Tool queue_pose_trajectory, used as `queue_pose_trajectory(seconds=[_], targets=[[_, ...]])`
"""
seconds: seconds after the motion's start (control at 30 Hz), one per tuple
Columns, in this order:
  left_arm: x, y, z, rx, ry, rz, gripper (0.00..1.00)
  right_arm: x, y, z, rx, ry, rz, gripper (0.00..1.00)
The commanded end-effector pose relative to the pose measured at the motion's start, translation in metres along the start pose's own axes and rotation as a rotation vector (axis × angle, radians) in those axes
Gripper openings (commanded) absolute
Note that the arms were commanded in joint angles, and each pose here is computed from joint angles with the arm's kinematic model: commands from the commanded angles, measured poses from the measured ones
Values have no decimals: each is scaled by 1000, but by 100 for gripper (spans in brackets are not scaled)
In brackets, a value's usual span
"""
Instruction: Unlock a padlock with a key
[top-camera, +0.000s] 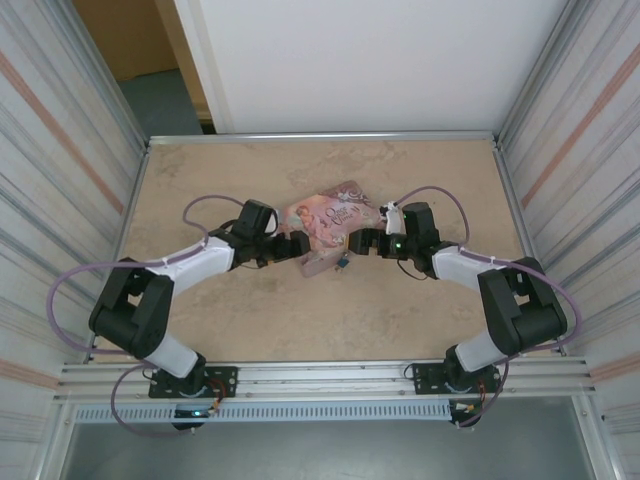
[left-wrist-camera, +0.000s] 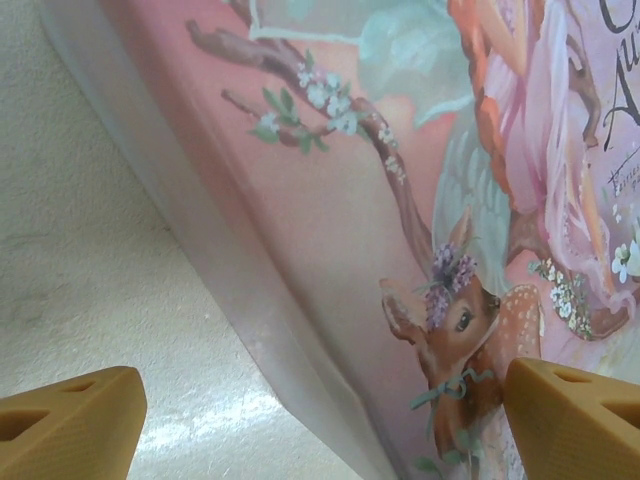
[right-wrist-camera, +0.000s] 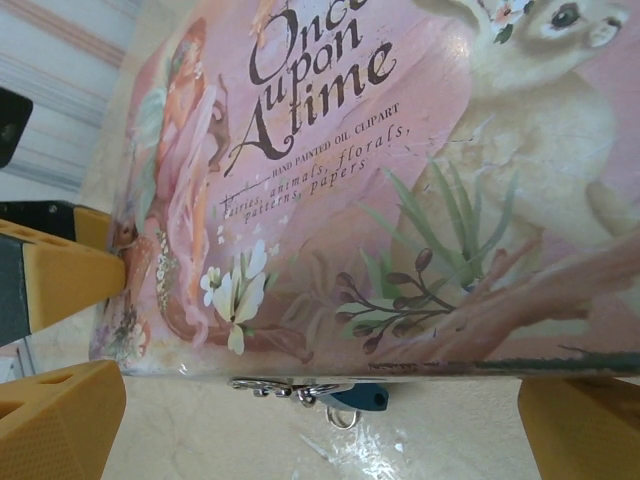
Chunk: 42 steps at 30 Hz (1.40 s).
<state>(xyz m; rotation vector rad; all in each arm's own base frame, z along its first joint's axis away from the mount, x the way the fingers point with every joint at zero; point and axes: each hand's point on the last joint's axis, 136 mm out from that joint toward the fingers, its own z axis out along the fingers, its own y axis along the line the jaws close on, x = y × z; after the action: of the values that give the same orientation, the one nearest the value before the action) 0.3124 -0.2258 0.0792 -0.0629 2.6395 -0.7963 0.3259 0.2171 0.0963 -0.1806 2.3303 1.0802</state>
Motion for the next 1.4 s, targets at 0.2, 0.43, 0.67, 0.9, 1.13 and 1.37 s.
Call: queue_pose_trajectory(seconds=[0.2, 0.43, 0.67, 0.9, 1.13, 1.37], targets=[[-2, -5, -25, -4, -10, 1, 92, 4, 4, -13, -20, -28, -66, 99], [-18, -23, -66, 29, -109, 36, 85, 22, 13, -32, -51, -35, -82, 95], [-19, -50, -79, 80, -77, 109, 52, 33, 26, -36, -146, -51, -116, 81], [-23, -83, -60, 144, -18, 162, 37, 32, 31, -26, -171, -71, -164, 75], [-25, -98, -36, 163, 34, 175, 32, 38, 26, -12, -153, -65, -180, 73], [-20, -89, -14, 136, 80, 151, 27, 43, 22, -3, -141, -54, -197, 70]])
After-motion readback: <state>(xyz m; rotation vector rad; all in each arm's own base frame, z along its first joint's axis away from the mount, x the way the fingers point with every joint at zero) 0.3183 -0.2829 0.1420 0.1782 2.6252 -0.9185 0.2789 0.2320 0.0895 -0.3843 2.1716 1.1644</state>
